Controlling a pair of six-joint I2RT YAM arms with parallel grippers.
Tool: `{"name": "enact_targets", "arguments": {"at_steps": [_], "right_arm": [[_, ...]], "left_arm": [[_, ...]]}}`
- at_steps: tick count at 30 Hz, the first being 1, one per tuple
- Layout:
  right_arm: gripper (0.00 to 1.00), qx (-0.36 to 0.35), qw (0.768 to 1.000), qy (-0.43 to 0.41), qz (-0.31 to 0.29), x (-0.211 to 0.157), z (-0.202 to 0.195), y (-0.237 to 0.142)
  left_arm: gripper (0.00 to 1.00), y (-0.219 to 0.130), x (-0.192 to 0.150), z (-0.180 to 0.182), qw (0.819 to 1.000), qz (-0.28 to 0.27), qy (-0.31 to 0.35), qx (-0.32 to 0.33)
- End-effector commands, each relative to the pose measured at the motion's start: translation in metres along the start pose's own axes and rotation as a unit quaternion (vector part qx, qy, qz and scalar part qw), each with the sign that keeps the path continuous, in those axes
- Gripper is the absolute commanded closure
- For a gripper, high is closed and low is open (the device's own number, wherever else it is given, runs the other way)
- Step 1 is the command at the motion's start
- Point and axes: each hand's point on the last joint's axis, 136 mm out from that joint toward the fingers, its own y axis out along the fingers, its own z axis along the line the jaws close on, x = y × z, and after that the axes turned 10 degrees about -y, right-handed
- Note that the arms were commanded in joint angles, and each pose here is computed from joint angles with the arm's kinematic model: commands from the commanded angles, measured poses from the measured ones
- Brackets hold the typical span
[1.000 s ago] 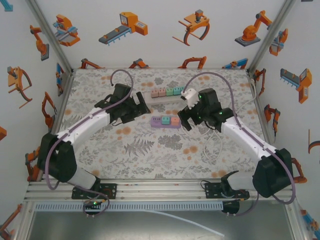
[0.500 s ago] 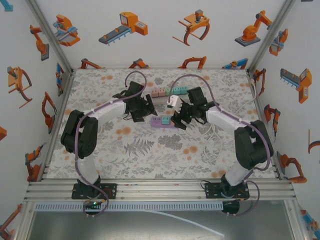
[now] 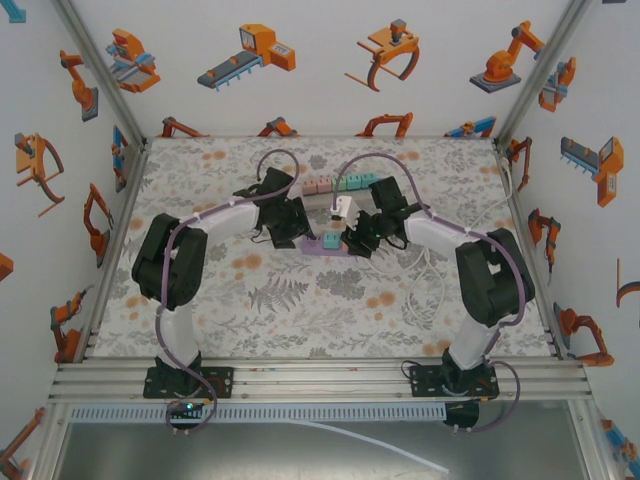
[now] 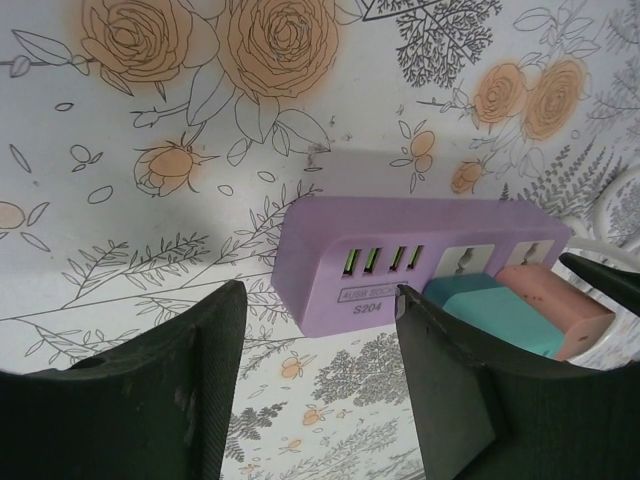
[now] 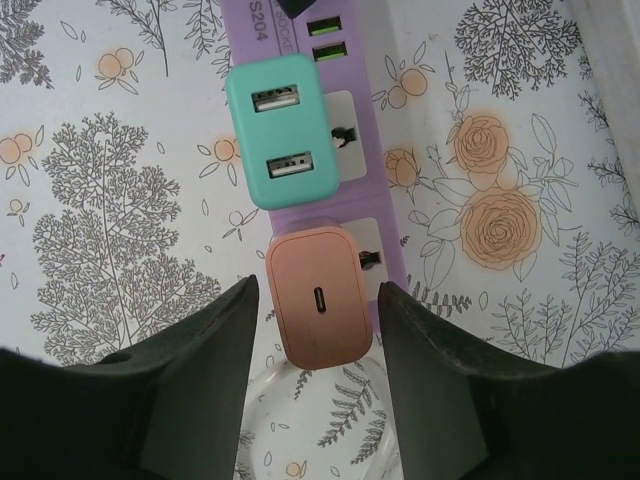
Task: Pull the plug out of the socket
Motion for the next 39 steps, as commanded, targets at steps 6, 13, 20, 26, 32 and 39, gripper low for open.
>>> {"name": "enact_targets", "arguments": {"at_steps": [6, 13, 20, 26, 32, 39], "right_arm": [[0.55, 0.036, 0.999, -0.018, -0.031, 0.015, 0.012, -0.003], [0.55, 0.056, 0.998, -0.024, -0.033, 0.018, 0.029, -0.006], [0.55, 0.047, 0.998, -0.032, -0.031, 0.017, 0.031, -0.004], [0.43, -0.003, 0.998, -0.049, -0.042, 0.029, 0.015, -0.012], [0.38, -0.038, 0.996, -0.066, -0.044, 0.035, 0.002, -0.018], [0.44, -0.014, 0.997, -0.067, -0.034, 0.030, 0.006, -0.011]], "left_arm": [[0.46, 0.004, -0.017, -0.007, 1.000, 0.022, 0.012, 0.001], [0.51, -0.004, -0.036, 0.004, 0.999, 0.035, 0.011, 0.009], [0.53, -0.018, -0.045, 0.014, 0.999, 0.035, 0.013, 0.017], [0.39, -0.043, -0.024, 0.008, 0.999, -0.023, 0.028, 0.017], [0.37, -0.039, -0.012, -0.003, 0.999, -0.026, 0.040, 0.016], [0.43, -0.014, -0.005, 0.000, 0.999, -0.014, 0.032, 0.041]]}}
